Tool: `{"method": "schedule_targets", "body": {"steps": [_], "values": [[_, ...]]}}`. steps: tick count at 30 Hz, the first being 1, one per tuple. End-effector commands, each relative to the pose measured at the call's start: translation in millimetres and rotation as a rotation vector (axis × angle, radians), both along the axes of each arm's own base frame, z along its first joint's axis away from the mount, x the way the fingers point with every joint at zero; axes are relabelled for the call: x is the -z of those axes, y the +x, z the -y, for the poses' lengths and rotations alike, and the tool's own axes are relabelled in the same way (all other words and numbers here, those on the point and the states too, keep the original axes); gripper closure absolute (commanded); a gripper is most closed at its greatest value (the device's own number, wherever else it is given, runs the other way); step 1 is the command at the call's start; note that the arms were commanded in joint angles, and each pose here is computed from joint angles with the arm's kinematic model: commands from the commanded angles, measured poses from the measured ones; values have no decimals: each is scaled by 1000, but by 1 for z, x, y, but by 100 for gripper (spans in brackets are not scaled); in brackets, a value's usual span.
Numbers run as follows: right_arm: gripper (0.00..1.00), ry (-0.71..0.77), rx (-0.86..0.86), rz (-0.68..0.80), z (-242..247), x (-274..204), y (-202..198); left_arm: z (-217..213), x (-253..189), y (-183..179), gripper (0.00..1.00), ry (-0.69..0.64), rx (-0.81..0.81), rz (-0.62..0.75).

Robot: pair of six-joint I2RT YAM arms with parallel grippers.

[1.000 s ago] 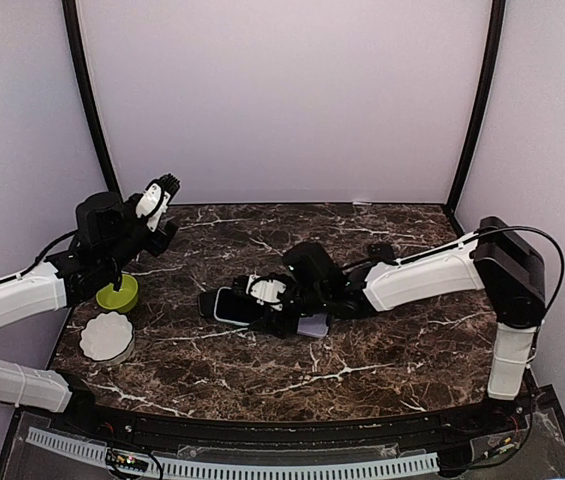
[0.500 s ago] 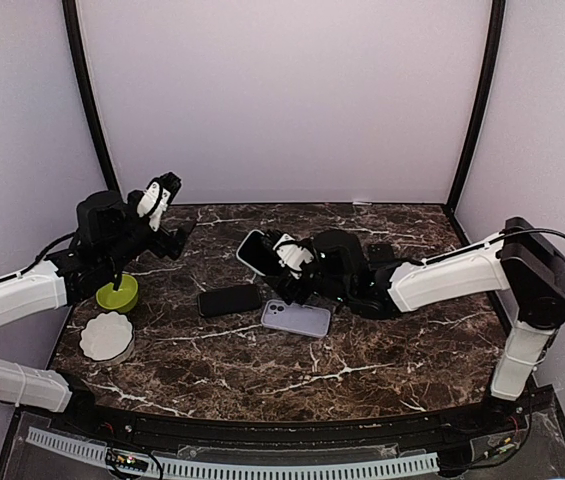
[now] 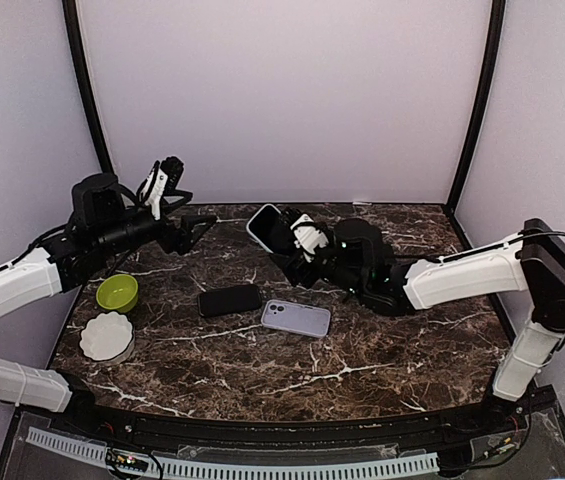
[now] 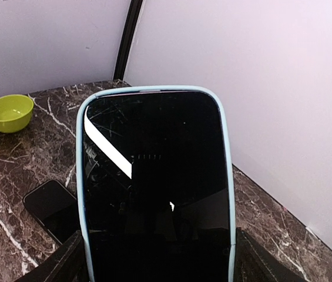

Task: Take the phone out of the phone case
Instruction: Pass from the right arm to the left

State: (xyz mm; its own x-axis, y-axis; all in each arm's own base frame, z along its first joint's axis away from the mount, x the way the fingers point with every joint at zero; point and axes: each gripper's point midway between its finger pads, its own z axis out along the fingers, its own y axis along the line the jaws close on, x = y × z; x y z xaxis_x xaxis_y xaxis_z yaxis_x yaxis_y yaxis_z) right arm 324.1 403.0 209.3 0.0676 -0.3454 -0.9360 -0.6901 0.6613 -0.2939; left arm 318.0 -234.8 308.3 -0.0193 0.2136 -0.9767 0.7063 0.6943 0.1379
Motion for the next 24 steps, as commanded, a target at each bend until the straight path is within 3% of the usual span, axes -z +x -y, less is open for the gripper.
{"method": "schedule_targets", "body": {"steps": [1, 11, 24], "values": [[87, 207, 2, 171, 3, -85, 1, 24, -7, -25, 17, -103, 192, -126], [89, 284, -142, 290, -5, -122, -24, 43, -16, -44, 27, -216, 360, -258], [91, 195, -207, 425, -32, -121, -50, 63, -13, -38, 48, -322, 451, -431]]}}
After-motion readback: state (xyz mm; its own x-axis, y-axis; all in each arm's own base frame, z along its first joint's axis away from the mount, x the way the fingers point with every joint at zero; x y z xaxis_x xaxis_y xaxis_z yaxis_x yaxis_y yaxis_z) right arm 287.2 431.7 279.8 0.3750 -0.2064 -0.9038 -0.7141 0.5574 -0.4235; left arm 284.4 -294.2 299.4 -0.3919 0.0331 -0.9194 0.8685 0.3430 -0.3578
